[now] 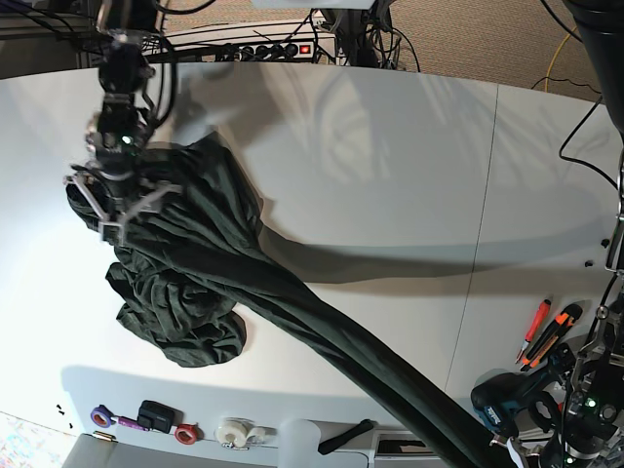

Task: Layout the t-shirt on the table in an organized manner, then fold the t-shirt properly
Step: 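Pull the sleeve away from the right gripper, stretching it taut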

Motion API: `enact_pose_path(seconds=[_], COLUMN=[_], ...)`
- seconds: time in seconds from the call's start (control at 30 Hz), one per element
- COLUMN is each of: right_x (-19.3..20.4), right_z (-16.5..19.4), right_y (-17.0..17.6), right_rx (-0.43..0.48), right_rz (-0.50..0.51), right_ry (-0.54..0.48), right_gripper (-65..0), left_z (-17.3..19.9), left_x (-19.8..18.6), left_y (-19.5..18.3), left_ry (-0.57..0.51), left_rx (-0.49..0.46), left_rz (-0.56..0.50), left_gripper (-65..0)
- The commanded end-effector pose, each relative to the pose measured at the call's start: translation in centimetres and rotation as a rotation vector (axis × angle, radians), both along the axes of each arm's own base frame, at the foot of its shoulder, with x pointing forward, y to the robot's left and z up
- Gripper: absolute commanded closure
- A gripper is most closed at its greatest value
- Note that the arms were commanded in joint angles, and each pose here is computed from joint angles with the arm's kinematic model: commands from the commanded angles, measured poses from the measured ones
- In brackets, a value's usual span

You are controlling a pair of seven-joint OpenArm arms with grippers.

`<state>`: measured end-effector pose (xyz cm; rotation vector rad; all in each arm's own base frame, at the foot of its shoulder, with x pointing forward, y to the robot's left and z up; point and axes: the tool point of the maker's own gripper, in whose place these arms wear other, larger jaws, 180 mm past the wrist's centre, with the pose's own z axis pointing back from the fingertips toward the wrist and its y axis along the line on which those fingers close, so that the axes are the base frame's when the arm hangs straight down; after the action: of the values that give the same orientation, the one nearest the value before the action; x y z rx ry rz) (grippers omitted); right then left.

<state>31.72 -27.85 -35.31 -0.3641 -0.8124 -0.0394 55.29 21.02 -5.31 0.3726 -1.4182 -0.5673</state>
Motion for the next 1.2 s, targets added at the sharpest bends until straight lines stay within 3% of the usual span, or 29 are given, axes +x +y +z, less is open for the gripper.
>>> enact_pose_path(seconds=[0.0,0.2,0.23,0.33,0.37,0.77,1.07,1.17], right_x=[1.5,3.1,3.2,3.2,3.3,3.3,-1.8,-3.5], right_z=[1.4,-0.9,-1.2,-1.2,-1.0,7.6,9.7,11.0], right_y=[-0.5,-0.7,-0.3,0.1,0.2,1.9,3.9,4.3], right_rx=[-0.023,0.015,0.017,0.017,0.015,-0.059,-0.141,-0.186], right_rz=[-0.002,-0.005,0.028,0.064,0.064,0.112,0.205,0.243], right_ry=[-0.052,0.038,0.064,0.102,0.095,-0.031,-0.039,-0.052], right_gripper=[-36.1,-35.3,-31.0,-5.0,0.0,0.0,0.0,0.0], left_z=[3.2,3.2,3.2,3.0,2.8,-1.5,-2.2,-3.4], left_x=[-0.1,0.0,0.0,0.0,0.0,-0.4,-0.7,-1.0], left_y=[0.5,0.5,0.5,0.3,0.3,0.2,1.7,2.4], left_ry=[-0.078,-0.077,-0.077,-0.075,-0.071,-0.010,0.029,0.092], left_rx=[-0.002,-0.003,-0.003,-0.004,-0.004,0.014,0.033,0.021], left_rz=[0.008,0.009,0.009,0.006,0.005,-0.006,0.032,0.045], left_gripper=[0.0,0.0,0.0,0.0,0.0,0.0,0.0,0.0])
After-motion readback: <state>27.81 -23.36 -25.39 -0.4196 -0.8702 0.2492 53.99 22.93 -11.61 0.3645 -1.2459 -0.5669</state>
